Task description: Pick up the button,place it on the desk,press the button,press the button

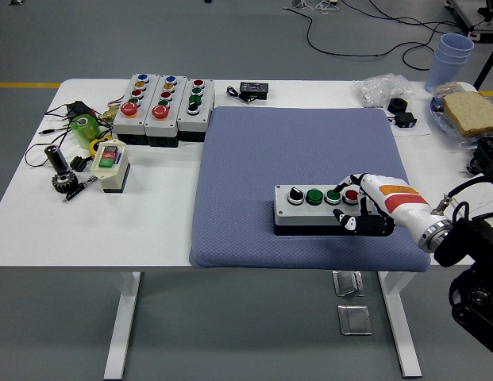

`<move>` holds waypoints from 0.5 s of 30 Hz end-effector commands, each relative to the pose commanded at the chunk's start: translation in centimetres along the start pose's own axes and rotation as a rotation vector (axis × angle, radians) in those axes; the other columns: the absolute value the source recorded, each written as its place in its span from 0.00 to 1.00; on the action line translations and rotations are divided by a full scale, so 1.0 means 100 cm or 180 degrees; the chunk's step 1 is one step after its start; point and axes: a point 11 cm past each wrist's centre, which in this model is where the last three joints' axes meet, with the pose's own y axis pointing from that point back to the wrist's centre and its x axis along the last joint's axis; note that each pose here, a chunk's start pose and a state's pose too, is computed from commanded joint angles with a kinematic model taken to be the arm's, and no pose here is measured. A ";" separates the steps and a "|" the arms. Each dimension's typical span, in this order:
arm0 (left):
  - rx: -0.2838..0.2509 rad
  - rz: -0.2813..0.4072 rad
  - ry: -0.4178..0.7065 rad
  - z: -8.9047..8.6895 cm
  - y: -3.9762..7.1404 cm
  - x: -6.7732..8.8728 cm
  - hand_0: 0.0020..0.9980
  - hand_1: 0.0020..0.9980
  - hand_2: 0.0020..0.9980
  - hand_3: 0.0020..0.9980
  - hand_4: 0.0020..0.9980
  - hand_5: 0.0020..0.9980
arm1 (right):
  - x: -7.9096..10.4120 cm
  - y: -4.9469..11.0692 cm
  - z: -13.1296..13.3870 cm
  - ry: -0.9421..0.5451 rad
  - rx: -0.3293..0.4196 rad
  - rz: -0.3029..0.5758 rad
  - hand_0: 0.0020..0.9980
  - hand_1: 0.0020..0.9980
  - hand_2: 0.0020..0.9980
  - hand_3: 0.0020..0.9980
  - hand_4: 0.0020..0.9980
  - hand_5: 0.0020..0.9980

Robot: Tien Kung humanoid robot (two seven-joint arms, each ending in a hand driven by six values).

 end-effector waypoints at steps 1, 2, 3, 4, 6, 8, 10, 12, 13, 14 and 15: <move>-0.0003 0.0002 0.0005 0.000 0.000 0.001 0.65 0.61 0.60 0.57 0.31 0.86 | -0.001 0.000 -0.001 0.0000 0.0003 -0.0004 0.09 0.00 0.19 0.66 0.64 0.36; -0.0004 0.0002 0.0007 0.001 0.000 0.001 0.65 0.61 0.60 0.57 0.31 0.86 | -0.001 -0.001 -0.001 0.0001 0.0004 -0.0006 0.09 0.00 0.19 0.66 0.64 0.36; -0.0005 0.0004 0.0013 0.001 0.000 0.001 0.65 0.61 0.60 0.57 0.31 0.86 | -0.002 -0.001 -0.001 -0.0001 0.0002 -0.0014 0.09 0.00 0.19 0.66 0.64 0.36; -0.0007 0.0006 0.0023 0.001 0.000 0.002 0.65 0.61 0.60 0.57 0.31 0.86 | -0.003 -0.002 -0.001 -0.0004 0.0000 -0.0026 0.09 0.00 0.19 0.66 0.64 0.36; -0.0013 0.0011 0.0024 0.002 0.000 0.003 0.65 0.61 0.60 0.57 0.31 0.86 | -0.006 -0.004 -0.002 -0.0007 -0.0006 -0.0054 0.09 0.00 0.19 0.66 0.64 0.36; -0.0015 0.0013 0.0027 0.003 0.000 0.003 0.65 0.61 0.60 0.57 0.31 0.86 | -0.007 -0.005 -0.002 -0.0006 -0.0010 -0.0070 0.09 0.00 0.19 0.66 0.64 0.36; -0.0018 0.0016 0.0033 0.003 0.001 0.004 0.65 0.61 0.60 0.57 0.31 0.86 | -0.009 -0.006 -0.002 -0.0014 -0.0009 -0.0085 0.09 0.00 0.19 0.66 0.64 0.36; -0.0021 0.0018 0.0039 0.004 0.001 0.004 0.65 0.61 0.60 0.57 0.31 0.86 | -0.010 -0.006 -0.001 -0.0019 -0.0016 -0.0096 0.09 0.00 0.19 0.66 0.64 0.36; -0.0023 0.0019 0.0042 0.004 0.001 0.004 0.65 0.61 0.60 0.57 0.31 0.86 | -0.010 -0.006 0.000 -0.0019 -0.0028 -0.0103 0.09 0.00 0.19 0.66 0.64 0.36; -0.0025 0.0021 0.0042 0.004 0.001 0.005 0.65 0.61 0.60 0.57 0.31 0.86 | -0.011 -0.006 0.001 -0.0019 -0.0036 -0.0106 0.09 0.00 0.19 0.66 0.64 0.36; -0.0026 0.0021 0.0042 0.005 0.001 0.005 0.65 0.61 0.60 0.57 0.31 0.86 | -0.011 -0.006 0.001 -0.0019 -0.0038 -0.0107 0.09 0.00 0.19 0.66 0.64 0.36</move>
